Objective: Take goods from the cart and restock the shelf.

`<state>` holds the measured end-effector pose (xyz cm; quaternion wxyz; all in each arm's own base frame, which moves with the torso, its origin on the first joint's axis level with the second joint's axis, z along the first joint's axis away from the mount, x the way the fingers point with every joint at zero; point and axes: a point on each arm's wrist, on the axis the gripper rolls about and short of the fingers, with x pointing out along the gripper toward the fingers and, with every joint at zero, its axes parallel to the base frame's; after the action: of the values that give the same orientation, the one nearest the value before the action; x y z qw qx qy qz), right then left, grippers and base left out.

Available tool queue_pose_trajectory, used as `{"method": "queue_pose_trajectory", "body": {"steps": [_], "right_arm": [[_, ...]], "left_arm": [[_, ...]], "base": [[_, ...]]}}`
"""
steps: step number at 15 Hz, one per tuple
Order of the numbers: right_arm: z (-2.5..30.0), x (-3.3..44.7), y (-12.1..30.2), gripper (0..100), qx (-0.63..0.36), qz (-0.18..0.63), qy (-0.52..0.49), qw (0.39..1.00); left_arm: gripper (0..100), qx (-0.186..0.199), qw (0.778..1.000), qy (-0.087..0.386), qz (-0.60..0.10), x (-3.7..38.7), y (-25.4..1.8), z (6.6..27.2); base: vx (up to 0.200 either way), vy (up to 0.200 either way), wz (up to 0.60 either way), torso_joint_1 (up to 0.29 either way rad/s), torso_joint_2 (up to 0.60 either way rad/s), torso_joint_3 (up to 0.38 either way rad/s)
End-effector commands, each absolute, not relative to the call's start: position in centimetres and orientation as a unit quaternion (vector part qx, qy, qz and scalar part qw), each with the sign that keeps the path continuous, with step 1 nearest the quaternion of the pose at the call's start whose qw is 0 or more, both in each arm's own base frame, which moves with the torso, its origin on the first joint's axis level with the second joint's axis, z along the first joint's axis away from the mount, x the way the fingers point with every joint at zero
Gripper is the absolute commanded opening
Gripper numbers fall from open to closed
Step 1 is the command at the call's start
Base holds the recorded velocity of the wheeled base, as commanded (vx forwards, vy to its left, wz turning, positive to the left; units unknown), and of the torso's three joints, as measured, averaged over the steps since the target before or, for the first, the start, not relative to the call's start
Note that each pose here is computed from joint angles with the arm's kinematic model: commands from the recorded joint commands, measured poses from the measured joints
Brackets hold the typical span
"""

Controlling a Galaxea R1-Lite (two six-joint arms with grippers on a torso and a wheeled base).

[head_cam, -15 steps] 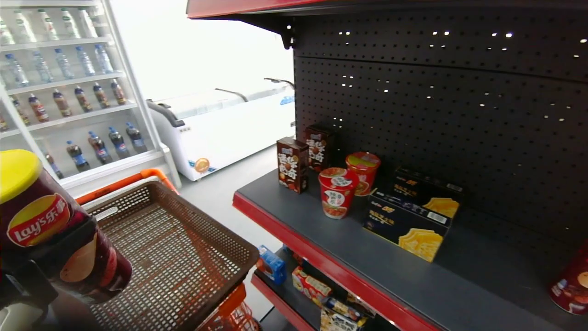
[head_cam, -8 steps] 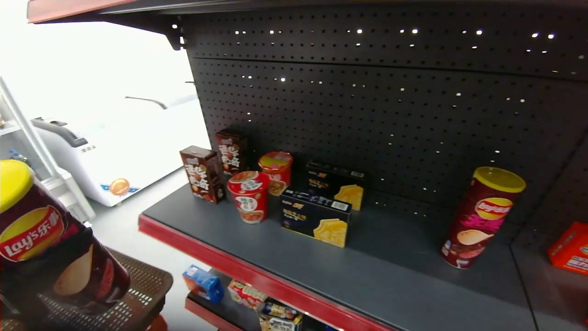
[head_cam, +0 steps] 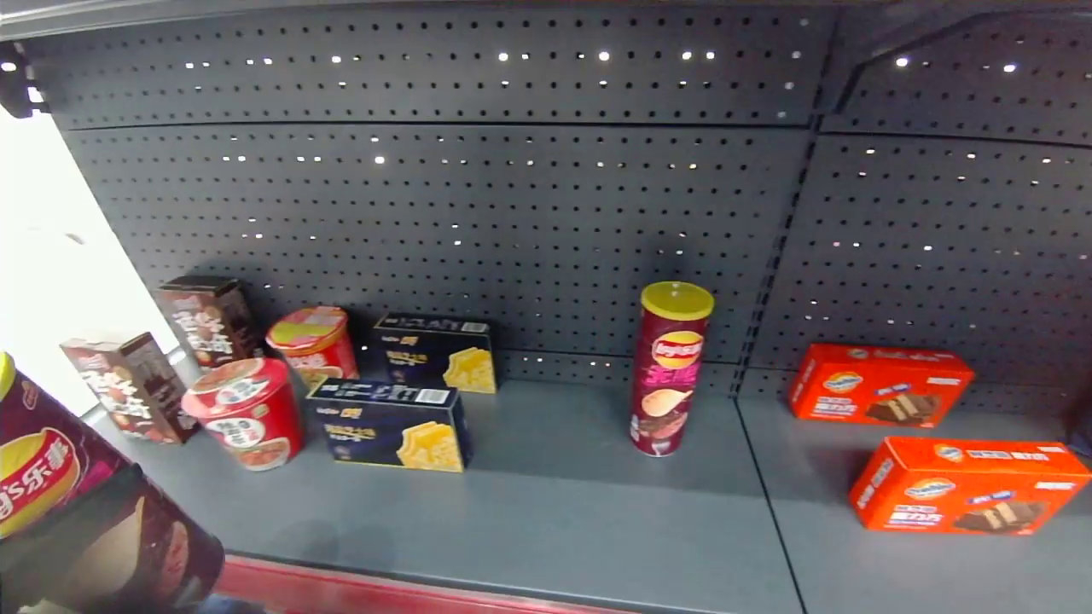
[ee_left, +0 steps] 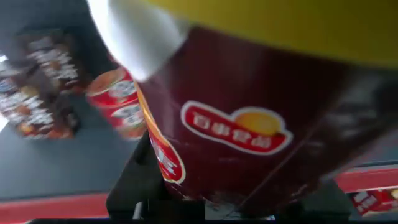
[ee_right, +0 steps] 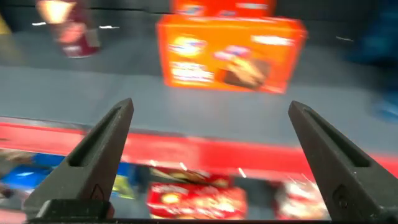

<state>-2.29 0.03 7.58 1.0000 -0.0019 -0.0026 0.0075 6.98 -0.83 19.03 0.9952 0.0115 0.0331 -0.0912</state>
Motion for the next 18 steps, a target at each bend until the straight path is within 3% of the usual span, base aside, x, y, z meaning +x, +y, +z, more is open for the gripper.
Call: {"method": "queue_pose_trajectory", "body": {"steps": [1,13,18], "right_arm": [[7.6,-2.3,0.0,100,-0.002,0.008,-0.002,1.0],[7.6,-2.3,0.0,100,-0.002,0.008,-0.002,1.0],[7.6,-2.3,0.1,100,-0.029,0.015,-0.004,0.999]], "left_arm": [[0,0.011,0.996,0.021,-0.091,6.5,-0.8,19.2],[0,0.01,0.996,0.02,-0.086,5.3,-0.6,18.2],[0,0.018,0.997,0.057,-0.058,1.9,-0.2,17.6]], "base": [[0.0,0.0,0.0,0.0,0.0,0.0],[0.0,0.0,0.0,0.0,0.0,0.0],[0.0,0.0,0.0,0.0,0.0,0.0]]}}
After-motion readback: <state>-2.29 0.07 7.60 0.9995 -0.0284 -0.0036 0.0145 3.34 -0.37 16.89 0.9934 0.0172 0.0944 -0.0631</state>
